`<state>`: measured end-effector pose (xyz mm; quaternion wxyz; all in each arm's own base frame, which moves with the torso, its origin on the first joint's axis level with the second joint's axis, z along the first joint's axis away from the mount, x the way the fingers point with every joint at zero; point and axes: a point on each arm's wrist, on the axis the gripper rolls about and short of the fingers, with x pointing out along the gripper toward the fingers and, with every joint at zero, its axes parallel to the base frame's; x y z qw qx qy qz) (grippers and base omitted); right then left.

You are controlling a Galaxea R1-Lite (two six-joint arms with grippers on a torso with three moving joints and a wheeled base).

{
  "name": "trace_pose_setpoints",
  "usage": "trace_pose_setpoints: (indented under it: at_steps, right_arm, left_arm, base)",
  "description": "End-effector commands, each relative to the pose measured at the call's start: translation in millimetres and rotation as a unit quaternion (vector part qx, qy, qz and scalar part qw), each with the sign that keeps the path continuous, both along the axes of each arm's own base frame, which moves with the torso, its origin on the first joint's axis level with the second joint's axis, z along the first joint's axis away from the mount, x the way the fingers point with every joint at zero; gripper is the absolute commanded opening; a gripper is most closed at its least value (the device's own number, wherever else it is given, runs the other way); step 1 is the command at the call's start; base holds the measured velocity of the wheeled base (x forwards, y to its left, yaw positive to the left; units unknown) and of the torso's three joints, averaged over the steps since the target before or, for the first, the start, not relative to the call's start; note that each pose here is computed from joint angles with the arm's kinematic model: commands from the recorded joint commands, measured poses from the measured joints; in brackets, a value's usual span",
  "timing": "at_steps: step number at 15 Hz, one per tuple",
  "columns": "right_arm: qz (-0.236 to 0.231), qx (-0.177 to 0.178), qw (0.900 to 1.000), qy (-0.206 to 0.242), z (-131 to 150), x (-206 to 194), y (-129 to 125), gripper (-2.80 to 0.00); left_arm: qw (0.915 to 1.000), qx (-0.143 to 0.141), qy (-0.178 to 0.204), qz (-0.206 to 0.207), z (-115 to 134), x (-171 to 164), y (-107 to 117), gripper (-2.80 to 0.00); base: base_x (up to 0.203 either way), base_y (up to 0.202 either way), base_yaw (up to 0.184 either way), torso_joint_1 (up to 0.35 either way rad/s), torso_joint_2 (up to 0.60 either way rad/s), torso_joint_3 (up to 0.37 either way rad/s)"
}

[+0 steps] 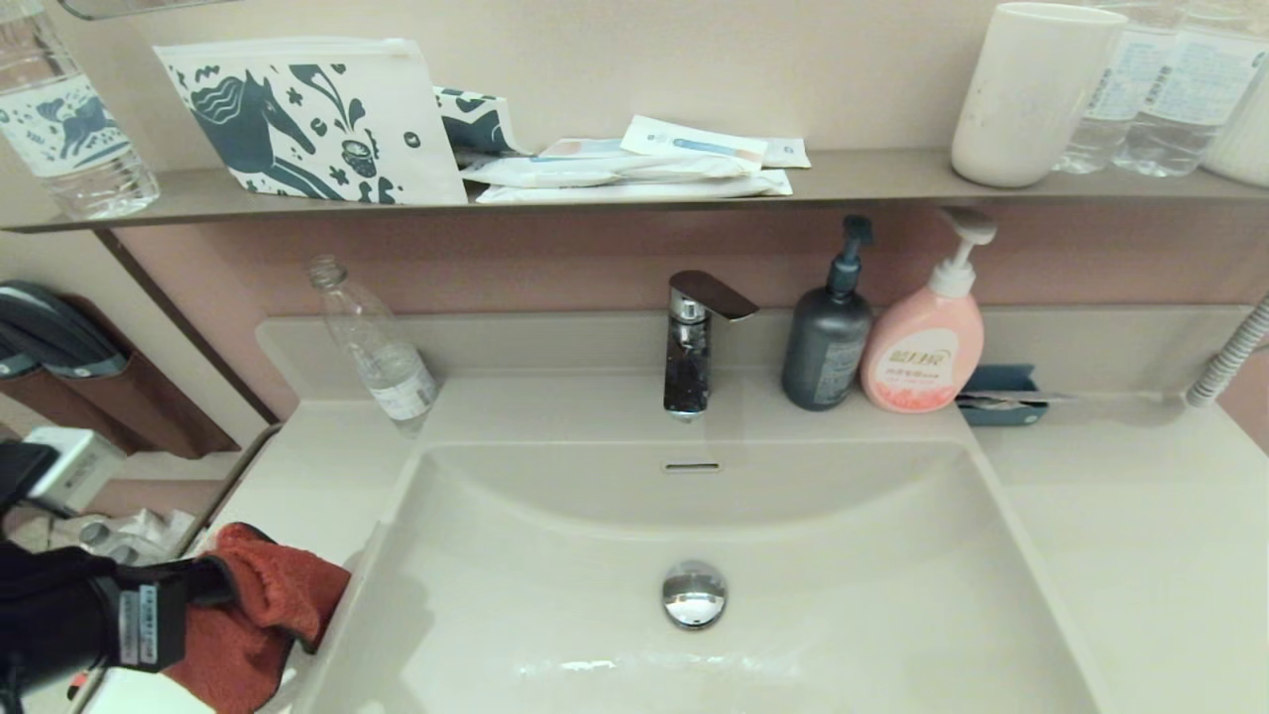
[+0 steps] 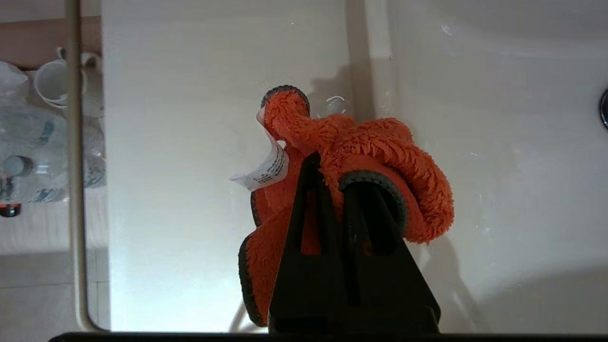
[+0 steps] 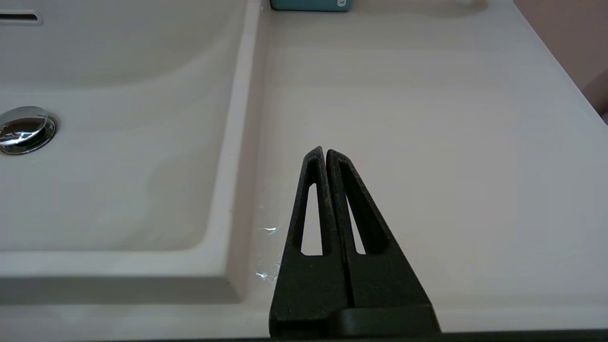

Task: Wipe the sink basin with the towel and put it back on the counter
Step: Wipe the sink

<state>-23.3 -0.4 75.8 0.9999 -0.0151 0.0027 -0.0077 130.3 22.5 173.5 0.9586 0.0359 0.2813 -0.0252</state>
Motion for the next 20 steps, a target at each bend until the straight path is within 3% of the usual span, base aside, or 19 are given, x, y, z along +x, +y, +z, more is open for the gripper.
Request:
trace_pose_setpoints:
  at_steps: [1,8,9,16,20]
  right_arm:
    - [0.0,0.0,1.0,0.001,0,0,0,-2.8]
    - [-0.001,0.0,1.0,0.001,0,0,0,-2.8]
    - [0.0,0.0,1.0,0.001,0,0,0,-2.8]
    - [0.0,0.0,1.0,0.001,0,0,0,-2.8]
    - [0.0,0.0,1.0,0.001,0,0,0,-2.8]
  left_arm:
    - [0.9992,-0.015,0.036,-0.008,-11,12,-1,-2.8]
    - [0.9998,-0.011,0.016,-0.009,-14,33,2,-2.8]
    - [0.9998,-0.012,0.017,-0.008,-14,33,2,0.0]
    - [0.9998,0.005,0.004,0.019,-9,30,17,0.0]
    - [0.9999,-0.002,-0.003,0.014,-8,25,17,0.0]
  base:
    - [0.0,0.0,0.0,0.0,0.0,0.0]
    - [0.0,0.0,0.0,0.0,0.0,0.0]
    - [0.0,0.0,0.0,0.0,0.0,0.0]
    - [0.0,0.0,0.0,0.0,0.0,0.0]
    - [0.0,0.0,0.0,0.0,0.0,0.0]
